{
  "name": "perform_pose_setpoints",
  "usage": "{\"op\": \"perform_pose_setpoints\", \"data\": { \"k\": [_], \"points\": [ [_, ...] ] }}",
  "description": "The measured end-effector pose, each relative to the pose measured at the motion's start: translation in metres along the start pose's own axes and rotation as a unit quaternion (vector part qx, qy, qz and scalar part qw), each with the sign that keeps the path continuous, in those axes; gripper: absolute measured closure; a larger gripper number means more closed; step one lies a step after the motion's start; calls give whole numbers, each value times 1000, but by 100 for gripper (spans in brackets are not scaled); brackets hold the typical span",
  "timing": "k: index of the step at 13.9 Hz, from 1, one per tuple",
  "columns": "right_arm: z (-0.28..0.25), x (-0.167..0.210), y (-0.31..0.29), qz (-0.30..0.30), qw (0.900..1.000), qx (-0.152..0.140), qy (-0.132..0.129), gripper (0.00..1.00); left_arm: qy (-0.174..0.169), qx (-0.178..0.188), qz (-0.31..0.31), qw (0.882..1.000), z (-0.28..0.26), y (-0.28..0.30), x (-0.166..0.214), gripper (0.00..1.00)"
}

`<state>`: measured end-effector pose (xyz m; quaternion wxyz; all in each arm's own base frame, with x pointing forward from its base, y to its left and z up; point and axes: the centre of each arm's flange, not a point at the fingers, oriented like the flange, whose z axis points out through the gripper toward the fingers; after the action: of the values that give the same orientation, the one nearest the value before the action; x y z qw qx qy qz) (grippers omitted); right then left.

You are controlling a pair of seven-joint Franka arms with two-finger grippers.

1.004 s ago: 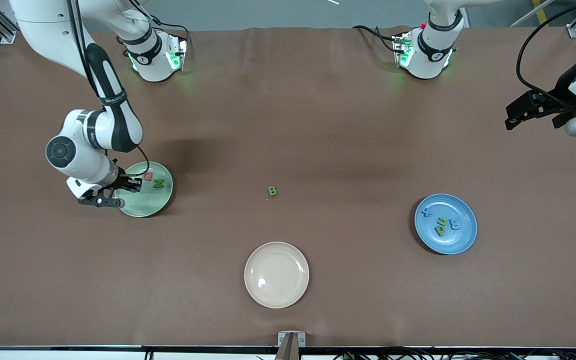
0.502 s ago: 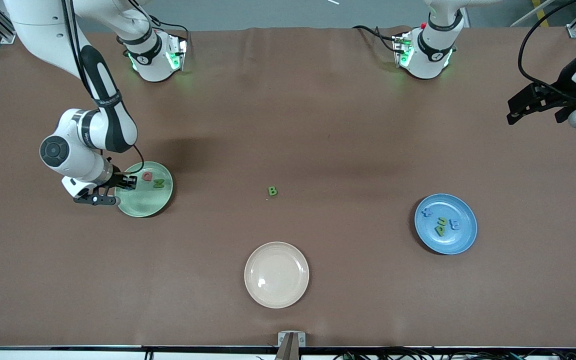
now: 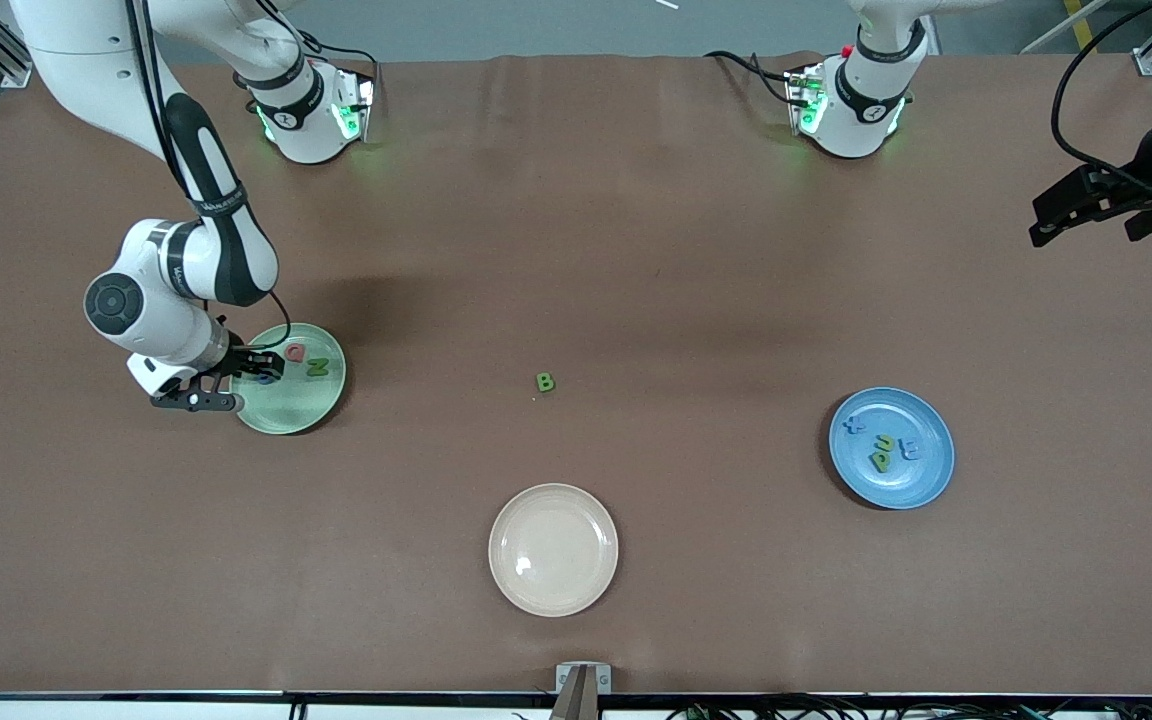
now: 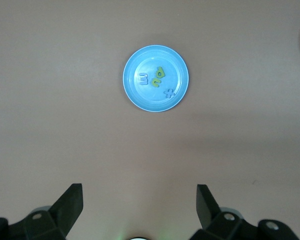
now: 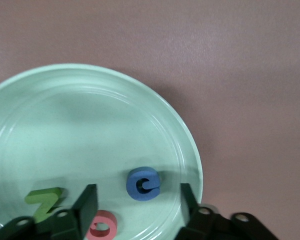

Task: Sort upper and lower case letters into plates
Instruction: 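Release the C in the green plate and lift the right gripper, then grasp the green B with the right gripper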

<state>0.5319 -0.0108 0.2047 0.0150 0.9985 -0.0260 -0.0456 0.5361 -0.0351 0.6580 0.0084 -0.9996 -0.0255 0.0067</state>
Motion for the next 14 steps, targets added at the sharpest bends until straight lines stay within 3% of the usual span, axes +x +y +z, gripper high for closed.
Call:
{"op": "perform_pose_setpoints", "data": {
  "k": [2,5,8,12,14],
  "points": [
    [-15,7,-6,1,1000,7,-15,1,0,0,0,1000,0,0,0,0],
    [-56,20,-35,30,999,19,-23,0,-1,0,0,1000,1,0,0,0],
    [-74,12,-114,80,997,16,-13,0,-1,0,3,1000,1,4,0,0],
    [-81,-21,-242,133,991,26,17,0,-1,0,5,1000,1,6,0,0],
    [-77,-31,-301,123,991,30,30,0,-1,0,5,1000,1,5,0,0]
  ]
}}
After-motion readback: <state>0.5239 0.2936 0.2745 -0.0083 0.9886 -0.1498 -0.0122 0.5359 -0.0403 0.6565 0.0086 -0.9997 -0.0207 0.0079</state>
